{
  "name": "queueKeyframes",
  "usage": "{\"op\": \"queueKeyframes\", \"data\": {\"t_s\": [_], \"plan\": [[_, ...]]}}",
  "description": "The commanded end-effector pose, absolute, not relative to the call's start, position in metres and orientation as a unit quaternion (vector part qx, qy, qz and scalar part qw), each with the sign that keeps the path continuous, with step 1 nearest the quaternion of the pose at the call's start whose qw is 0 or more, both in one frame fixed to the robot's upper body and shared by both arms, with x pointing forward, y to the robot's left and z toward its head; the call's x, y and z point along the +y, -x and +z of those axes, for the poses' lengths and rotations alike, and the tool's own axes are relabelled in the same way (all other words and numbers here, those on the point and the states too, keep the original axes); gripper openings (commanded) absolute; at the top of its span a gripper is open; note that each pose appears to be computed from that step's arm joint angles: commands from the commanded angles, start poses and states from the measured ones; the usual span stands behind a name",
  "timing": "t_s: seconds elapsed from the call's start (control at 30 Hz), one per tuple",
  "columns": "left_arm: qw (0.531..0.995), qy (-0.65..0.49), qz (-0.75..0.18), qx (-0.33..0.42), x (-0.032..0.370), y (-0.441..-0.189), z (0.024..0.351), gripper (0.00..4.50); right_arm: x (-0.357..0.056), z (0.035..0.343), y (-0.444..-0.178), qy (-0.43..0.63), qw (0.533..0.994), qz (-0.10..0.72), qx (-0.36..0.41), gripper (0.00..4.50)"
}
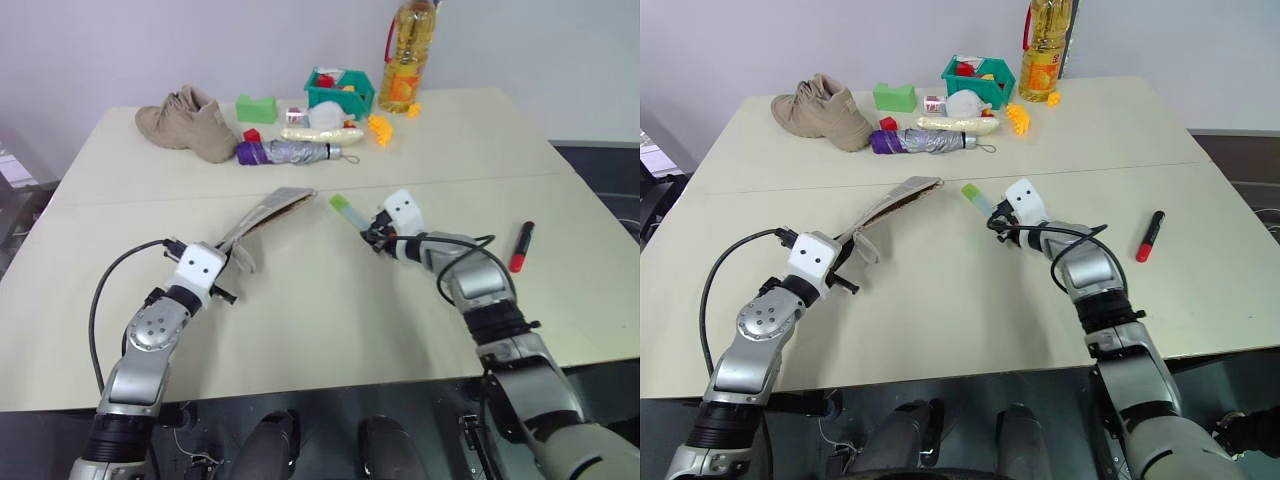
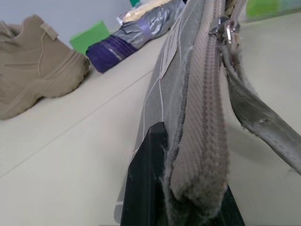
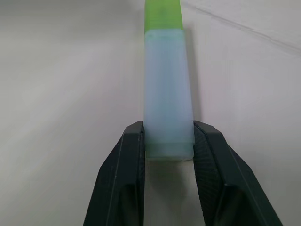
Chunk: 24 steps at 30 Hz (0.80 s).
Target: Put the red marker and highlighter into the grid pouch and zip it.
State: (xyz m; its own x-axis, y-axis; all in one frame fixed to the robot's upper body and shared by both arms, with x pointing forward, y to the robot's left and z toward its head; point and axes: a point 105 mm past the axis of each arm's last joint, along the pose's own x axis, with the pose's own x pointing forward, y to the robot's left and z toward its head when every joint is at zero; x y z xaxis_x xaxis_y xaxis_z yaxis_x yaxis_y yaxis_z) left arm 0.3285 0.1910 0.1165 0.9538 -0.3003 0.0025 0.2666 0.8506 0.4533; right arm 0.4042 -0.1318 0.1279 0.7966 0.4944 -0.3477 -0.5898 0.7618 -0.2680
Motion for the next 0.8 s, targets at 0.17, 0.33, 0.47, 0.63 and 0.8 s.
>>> {"op": "queueKeyframes", "data": {"t_s": [0.17, 0.33, 0.47, 0.63, 0.8], "plan": [[0.963, -0.215, -0.150, -0.056, 0.187, -0.333, 0.129, 0.00, -0.123, 0.197, -0.351, 0.186, 0.893, 0.405, 0.056, 0.84], [0.962, -0.210, -0.163, -0.065, 0.180, -0.337, 0.132, 0.00, -0.103, 0.203, -0.333, 0.180, 0.877, 0.442, 0.054, 0.84], [0.959, -0.208, -0.176, -0.070, 0.172, -0.337, 0.133, 0.00, -0.094, 0.202, -0.335, 0.172, 0.878, 0.442, 0.058, 0.84], [0.958, -0.208, -0.184, -0.073, 0.168, -0.335, 0.133, 0.00, -0.091, 0.197, -0.339, 0.167, 0.880, 0.439, 0.069, 0.84], [0.958, -0.205, -0.184, -0.076, 0.166, -0.333, 0.134, 0.00, -0.094, 0.193, -0.344, 0.166, 0.883, 0.431, 0.082, 0.84]]}}
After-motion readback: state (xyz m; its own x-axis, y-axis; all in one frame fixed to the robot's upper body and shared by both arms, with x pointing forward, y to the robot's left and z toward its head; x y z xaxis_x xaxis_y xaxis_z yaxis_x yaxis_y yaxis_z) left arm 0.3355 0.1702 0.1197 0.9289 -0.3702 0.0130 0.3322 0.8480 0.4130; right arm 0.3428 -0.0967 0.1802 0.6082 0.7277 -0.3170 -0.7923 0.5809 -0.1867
